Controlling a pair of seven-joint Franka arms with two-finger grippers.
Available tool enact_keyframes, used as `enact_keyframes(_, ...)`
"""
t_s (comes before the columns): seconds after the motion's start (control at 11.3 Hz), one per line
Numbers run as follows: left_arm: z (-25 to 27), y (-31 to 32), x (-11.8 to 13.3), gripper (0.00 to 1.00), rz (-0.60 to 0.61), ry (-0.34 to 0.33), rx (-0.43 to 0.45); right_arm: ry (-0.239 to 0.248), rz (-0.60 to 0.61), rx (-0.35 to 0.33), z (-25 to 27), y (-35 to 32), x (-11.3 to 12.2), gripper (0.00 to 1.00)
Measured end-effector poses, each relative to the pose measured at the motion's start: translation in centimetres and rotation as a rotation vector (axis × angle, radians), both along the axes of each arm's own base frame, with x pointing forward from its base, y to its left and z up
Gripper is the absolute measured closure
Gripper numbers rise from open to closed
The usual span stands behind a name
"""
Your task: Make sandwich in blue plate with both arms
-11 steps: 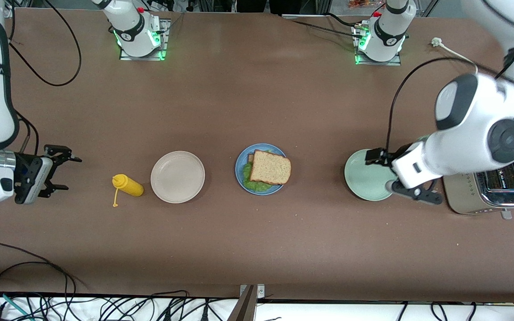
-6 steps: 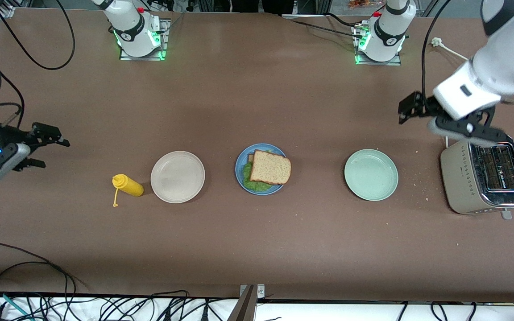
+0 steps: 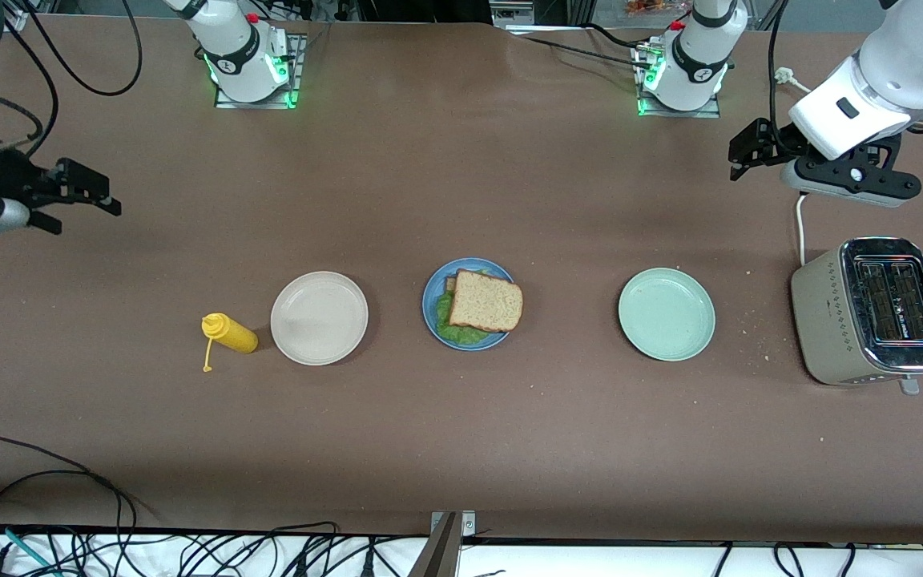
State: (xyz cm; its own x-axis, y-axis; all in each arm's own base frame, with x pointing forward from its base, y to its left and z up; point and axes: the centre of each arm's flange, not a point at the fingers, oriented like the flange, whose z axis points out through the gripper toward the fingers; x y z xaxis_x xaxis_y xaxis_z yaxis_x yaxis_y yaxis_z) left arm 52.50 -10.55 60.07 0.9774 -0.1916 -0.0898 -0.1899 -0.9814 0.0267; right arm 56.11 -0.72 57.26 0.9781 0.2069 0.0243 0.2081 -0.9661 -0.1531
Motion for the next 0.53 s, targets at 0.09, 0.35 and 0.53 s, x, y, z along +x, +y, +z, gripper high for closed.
enact_keyframes(0.09,-0.3,0.2,-0.2,0.00,0.002,0.022,0.004,0.001,-0.047,-0.020,1.3,0.1,-1.0,0.00)
enact_keyframes(0.35,-0.8,1.5,0.3,0.00,0.026,0.035,0.005,-0.018,-0.077,-0.074,3.4,1.4,-2.8,0.00)
enact_keyframes(0.53,-0.5,1.6,0.3,0.00,0.029,0.030,0.004,-0.018,-0.079,-0.080,3.3,1.4,-2.7,0.00)
